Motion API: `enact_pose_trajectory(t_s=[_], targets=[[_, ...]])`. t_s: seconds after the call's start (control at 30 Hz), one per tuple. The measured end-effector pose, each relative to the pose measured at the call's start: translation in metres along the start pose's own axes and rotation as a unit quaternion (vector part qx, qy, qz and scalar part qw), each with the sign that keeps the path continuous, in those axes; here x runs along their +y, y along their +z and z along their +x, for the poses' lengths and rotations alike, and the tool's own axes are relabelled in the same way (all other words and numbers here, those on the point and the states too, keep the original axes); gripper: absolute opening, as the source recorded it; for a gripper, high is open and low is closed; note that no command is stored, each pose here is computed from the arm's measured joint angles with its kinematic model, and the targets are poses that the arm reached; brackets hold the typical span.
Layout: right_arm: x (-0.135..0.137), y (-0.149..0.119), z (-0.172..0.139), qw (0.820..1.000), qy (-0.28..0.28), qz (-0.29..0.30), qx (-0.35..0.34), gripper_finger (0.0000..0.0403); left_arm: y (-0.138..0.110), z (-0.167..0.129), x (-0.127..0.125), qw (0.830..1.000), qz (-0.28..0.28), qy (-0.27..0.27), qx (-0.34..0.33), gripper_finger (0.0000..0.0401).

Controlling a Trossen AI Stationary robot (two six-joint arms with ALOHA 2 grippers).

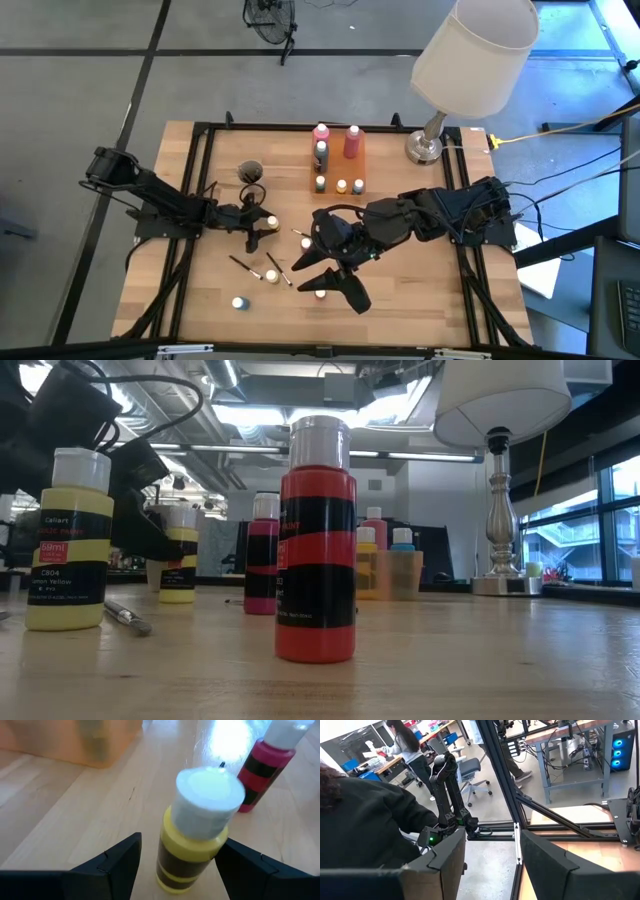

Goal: Pick & Place Paint Supplies
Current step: Put the top small light yellow paint bottle into the orange bin

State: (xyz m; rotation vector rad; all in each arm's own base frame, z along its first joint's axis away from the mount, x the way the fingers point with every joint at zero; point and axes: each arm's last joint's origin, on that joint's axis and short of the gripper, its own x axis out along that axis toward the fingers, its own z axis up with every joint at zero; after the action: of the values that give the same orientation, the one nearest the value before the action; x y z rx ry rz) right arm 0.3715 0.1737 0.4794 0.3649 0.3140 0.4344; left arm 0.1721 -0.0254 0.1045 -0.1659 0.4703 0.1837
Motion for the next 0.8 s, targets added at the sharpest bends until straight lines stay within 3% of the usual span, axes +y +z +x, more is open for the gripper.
enact_pose_trajectory(t_s=[0.2, 0.57, 0.8], targets=[[-0.0022, 0.0016, -0.0001, 1.0, -0.002, 0.004, -0.004, 0.0195, 0.0006, 0.0001, -0.0004, 1.0, -0.001, -0.003, -0.002, 0.0227], [-0.0051, 0.0035, -0.0004, 1.0, -0.004, 0.005, -0.008, 0.0195, 0.0006, 0.0001, -0.0007, 1.0, 0.024, -0.009, 0.0, 0.0127], [-0.006, 0.0038, -0.0004, 1.0, -0.005, 0.003, -0.009, 0.0195, 0.0006, 0.0001, -0.0008, 1.0, 0.025, -0.009, -0.001, 0.0121]])
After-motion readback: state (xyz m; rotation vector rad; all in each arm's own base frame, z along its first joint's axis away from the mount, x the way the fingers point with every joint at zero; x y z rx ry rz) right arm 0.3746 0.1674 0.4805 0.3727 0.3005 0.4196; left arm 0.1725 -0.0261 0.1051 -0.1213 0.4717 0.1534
